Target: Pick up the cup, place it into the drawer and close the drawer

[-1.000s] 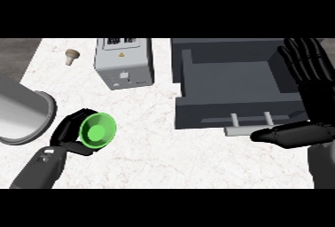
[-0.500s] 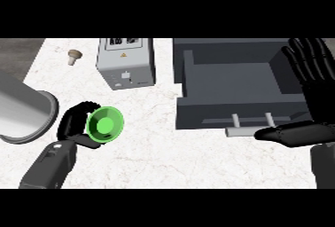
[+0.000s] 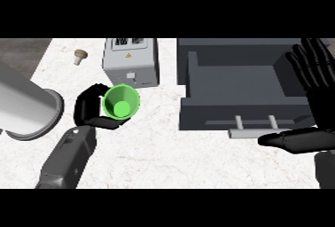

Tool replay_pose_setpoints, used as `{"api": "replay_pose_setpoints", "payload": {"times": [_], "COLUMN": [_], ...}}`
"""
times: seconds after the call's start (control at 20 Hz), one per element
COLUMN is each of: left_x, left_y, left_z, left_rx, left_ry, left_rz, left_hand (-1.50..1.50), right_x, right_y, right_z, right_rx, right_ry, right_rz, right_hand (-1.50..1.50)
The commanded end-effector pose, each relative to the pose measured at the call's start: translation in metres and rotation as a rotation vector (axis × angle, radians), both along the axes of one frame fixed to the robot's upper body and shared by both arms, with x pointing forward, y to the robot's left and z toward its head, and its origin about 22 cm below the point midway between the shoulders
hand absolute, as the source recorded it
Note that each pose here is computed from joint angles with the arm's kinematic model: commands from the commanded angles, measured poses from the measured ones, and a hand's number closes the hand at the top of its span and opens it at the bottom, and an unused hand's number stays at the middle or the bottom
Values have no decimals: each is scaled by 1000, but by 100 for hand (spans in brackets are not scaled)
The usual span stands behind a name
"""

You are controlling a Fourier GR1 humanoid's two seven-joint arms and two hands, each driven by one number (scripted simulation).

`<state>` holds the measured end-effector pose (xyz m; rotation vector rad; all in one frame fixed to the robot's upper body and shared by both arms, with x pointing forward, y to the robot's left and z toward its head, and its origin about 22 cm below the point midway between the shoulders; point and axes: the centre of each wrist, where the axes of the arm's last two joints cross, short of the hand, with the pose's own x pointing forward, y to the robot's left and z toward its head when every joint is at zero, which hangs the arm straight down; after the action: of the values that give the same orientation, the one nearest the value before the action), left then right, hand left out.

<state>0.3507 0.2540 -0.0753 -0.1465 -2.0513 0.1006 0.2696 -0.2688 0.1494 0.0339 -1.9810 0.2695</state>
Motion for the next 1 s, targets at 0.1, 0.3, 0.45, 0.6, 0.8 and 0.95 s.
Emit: {"api": "replay_pose_setpoints", "payload": {"times": [0.1,0.3,0.45,0.6,0.8,0.95], "left_x": [33,53,68,70,77,83], "left_y": [-47,-83,-103,-140,-175,-191], "left_z": [52,108,152,183,227,252], "left_rx": [22,43,57,88,125,171], "left_ry": [-131,-125,-122,-122,-111,-75], "left_rz": [-71,-173,-177,-173,-166,-130], "left_hand": [150,150,150,150,150,150], "right_x": [0,3,13,4,11,6], "right_y": [-9,-7,-14,-10,2,2], "right_z": [-2,1,3,8,3,-11], "right_rx": [-6,10,-10,4,-28,-29], "right_ry": [17,-4,-3,-9,-3,-16], "right_rz": [0,-31,-38,-23,-17,-11], "right_hand": [-150,-150,-150,-150,-150,-150]}}
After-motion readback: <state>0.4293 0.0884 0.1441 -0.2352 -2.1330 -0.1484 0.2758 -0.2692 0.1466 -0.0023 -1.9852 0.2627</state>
